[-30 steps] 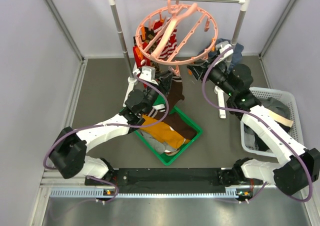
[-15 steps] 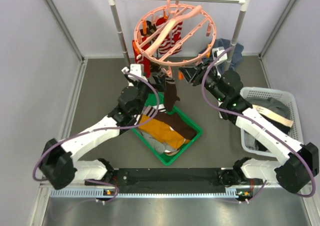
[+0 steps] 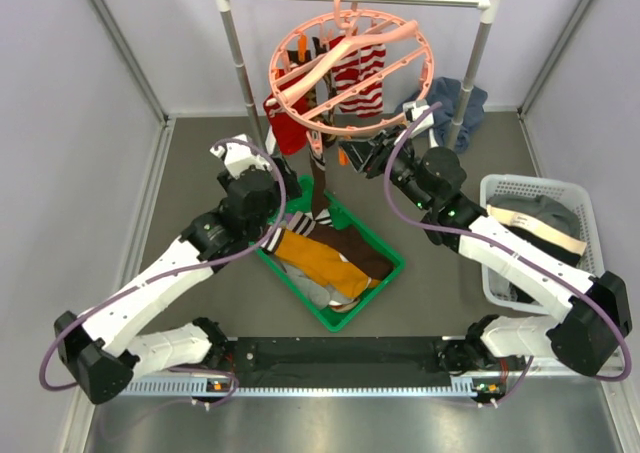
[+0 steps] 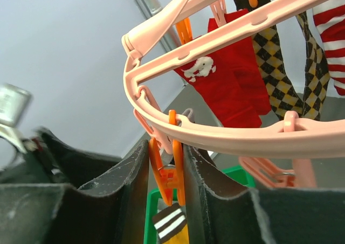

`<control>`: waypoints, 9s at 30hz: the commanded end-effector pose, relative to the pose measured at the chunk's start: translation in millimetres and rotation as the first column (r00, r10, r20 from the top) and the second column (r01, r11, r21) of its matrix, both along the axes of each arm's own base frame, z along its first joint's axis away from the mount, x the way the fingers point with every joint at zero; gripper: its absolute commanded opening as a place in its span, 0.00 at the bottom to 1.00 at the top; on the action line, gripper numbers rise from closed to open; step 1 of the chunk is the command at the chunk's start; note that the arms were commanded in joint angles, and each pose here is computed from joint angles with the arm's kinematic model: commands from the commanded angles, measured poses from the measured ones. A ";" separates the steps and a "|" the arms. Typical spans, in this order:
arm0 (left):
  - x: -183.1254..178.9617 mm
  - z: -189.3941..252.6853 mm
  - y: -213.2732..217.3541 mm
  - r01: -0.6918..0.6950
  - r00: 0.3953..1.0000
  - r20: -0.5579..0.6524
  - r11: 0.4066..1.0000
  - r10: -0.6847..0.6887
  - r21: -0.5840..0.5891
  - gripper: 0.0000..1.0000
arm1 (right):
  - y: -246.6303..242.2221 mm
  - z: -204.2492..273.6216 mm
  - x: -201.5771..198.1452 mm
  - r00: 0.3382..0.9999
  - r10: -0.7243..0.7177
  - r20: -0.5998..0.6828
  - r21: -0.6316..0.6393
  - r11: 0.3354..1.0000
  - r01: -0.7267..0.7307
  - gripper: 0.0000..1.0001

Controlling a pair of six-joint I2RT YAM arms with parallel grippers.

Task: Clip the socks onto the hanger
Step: Open the clamp at the hanger, then pick up the sock from the bin, then clamp the sock onto the hanger.

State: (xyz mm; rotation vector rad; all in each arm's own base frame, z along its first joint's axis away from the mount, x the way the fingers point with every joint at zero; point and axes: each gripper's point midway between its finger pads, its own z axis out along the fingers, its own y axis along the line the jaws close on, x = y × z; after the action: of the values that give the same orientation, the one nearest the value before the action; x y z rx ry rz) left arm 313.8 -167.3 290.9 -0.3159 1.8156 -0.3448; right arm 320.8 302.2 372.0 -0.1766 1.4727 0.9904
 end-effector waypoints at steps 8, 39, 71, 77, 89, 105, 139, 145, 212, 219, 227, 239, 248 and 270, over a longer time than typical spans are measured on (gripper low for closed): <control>-2.2 -115.1 11.6 -0.228 0.924 -0.302 0.972 0.234 0.054 0.68 | 4.8 -19.3 -5.2 1.000 0.005 0.003 -0.092 0.996 -0.005 0.00; 27.8 -248.0 -29.6 -0.384 0.736 -0.546 0.911 0.399 0.148 0.42 | -0.1 -34.9 -3.8 1.000 -0.012 0.010 -0.143 0.990 0.014 0.00; 20.7 -102.8 -4.0 -0.159 0.957 -0.235 0.985 0.171 0.070 0.01 | -9.5 -21.3 -8.9 1.000 -0.022 0.016 -0.154 0.988 0.025 0.00; 40.5 -151.4 -2.6 -0.169 0.926 -0.297 0.960 0.232 0.223 0.06 | -7.2 -25.5 -8.7 1.000 -0.014 0.003 -0.158 0.987 0.015 0.00; 33.7 -137.7 25.4 -0.276 0.874 -0.336 0.928 0.351 0.251 0.41 | -3.5 -24.3 -12.9 1.000 0.020 0.014 -0.172 0.985 -0.017 0.00; 24.1 -177.0 25.7 -0.344 0.819 -0.396 0.908 0.415 0.241 0.34 | -4.1 -29.0 -12.4 1.000 0.021 0.015 -0.193 0.981 -0.018 0.00; 15.3 -92.2 25.3 -0.263 0.913 -0.256 0.938 0.317 0.226 0.00 | -3.2 -21.7 -16.3 0.999 0.041 0.027 -0.193 0.981 -0.035 0.00; 6.0 -37.4 10.2 -0.125 0.985 -0.100 0.979 0.142 0.160 0.00 | -2.8 -14.4 -17.3 0.998 0.048 0.032 -0.189 0.981 -0.041 0.00; -36.5 64.9 -122.2 0.446 0.369 0.727 0.797 -0.579 0.408 0.00 | -9.7 22.3 -15.6 0.992 0.118 -0.046 -0.031 0.992 -0.120 0.00; -33.6 66.6 -124.7 0.448 0.371 0.730 0.799 -0.574 0.401 0.00 | -5.0 26.9 -18.7 0.988 0.149 -0.049 0.010 0.989 -0.149 0.00; -33.3 76.4 -120.1 0.430 0.370 0.751 0.818 -0.546 0.383 0.00 | -1.3 17.3 -17.3 0.985 0.159 -0.073 0.013 0.987 -0.158 0.00; -34.6 83.4 -120.8 0.443 0.362 0.767 0.821 -0.531 0.360 0.00 | 0.9 15.0 -16.4 0.981 0.165 -0.098 0.057 0.985 -0.160 0.00; -32.4 91.9 -119.5 0.435 0.365 0.782 0.835 -0.506 0.337 0.00 | 2.9 13.8 -17.9 0.979 0.180 -0.100 0.062 0.983 -0.174 0.00; -16.6 80.4 -109.2 0.375 0.459 0.753 0.871 -0.471 0.316 0.00 | -33.4 30.3 -48.8 0.988 0.144 0.051 -0.185 0.974 -0.132 0.87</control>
State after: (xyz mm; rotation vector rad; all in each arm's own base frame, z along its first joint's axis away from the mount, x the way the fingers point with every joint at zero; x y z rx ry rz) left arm 294.3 -285.8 350.3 0.4370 0.9656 -0.6521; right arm 295.1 293.1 370.5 -0.3069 1.6026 1.0719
